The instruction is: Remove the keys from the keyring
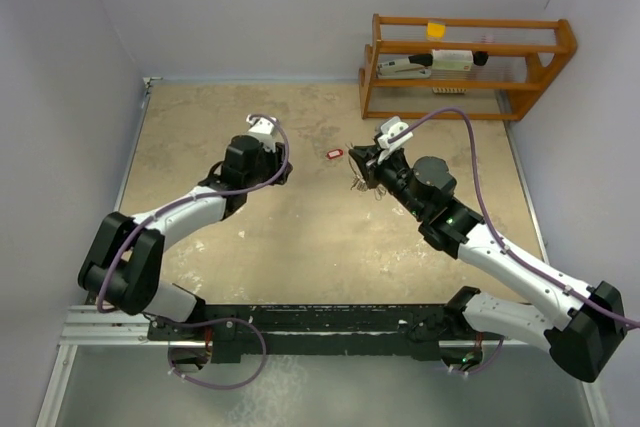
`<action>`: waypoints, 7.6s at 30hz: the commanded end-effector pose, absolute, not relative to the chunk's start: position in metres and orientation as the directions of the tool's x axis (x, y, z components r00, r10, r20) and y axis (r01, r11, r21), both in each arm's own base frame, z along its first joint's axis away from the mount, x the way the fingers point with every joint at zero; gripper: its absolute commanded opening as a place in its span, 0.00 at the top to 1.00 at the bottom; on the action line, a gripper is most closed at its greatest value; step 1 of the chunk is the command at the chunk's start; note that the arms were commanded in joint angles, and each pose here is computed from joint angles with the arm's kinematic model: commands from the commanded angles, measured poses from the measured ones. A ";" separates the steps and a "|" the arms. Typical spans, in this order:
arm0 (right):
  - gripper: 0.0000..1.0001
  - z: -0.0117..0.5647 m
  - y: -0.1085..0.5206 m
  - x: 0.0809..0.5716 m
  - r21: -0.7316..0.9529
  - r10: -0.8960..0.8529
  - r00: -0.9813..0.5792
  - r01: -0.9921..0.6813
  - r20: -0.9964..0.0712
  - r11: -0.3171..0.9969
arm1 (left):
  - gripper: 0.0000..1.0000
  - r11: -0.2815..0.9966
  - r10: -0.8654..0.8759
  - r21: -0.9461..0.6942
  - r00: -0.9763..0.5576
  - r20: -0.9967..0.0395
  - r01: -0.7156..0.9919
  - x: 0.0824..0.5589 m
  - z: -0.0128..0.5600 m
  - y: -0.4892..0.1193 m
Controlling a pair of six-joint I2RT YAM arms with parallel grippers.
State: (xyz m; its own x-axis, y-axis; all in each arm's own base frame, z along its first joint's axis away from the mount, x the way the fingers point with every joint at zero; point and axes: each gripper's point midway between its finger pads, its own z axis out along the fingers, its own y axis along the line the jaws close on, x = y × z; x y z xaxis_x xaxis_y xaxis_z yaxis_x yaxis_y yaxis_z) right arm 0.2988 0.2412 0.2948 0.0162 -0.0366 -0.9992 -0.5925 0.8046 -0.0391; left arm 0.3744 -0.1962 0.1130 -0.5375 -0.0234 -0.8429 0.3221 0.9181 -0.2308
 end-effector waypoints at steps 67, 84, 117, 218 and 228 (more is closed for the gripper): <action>0.28 0.345 0.208 0.258 0.061 0.211 0.183 -0.600 -0.960 0.798 | 1.00 0.586 -0.211 -0.214 -0.107 -0.971 0.781 0.294 0.346 -0.298; 0.36 0.271 0.230 0.245 0.051 0.239 0.192 -0.671 -0.952 0.739 | 1.00 0.581 -0.312 -0.249 -0.070 -0.947 0.775 0.286 0.384 -0.287; 0.33 0.284 0.288 0.270 -0.059 0.168 0.336 -0.573 -0.927 0.817 | 1.00 0.538 -0.341 -0.254 -0.068 -0.937 0.804 0.265 0.396 -0.294; 1.00 0.370 0.244 0.254 -0.598 -0.622 -0.144 -0.179 -0.770 0.781 | 0.44 0.639 -0.403 -0.215 0.085 -0.911 0.738 0.251 0.332 -0.276; 1.00 0.367 0.262 0.251 -0.557 -0.594 -0.128 -0.236 -0.794 0.796 | 0.39 0.643 -0.399 -0.173 0.134 -0.907 0.746 0.238 0.337 -0.293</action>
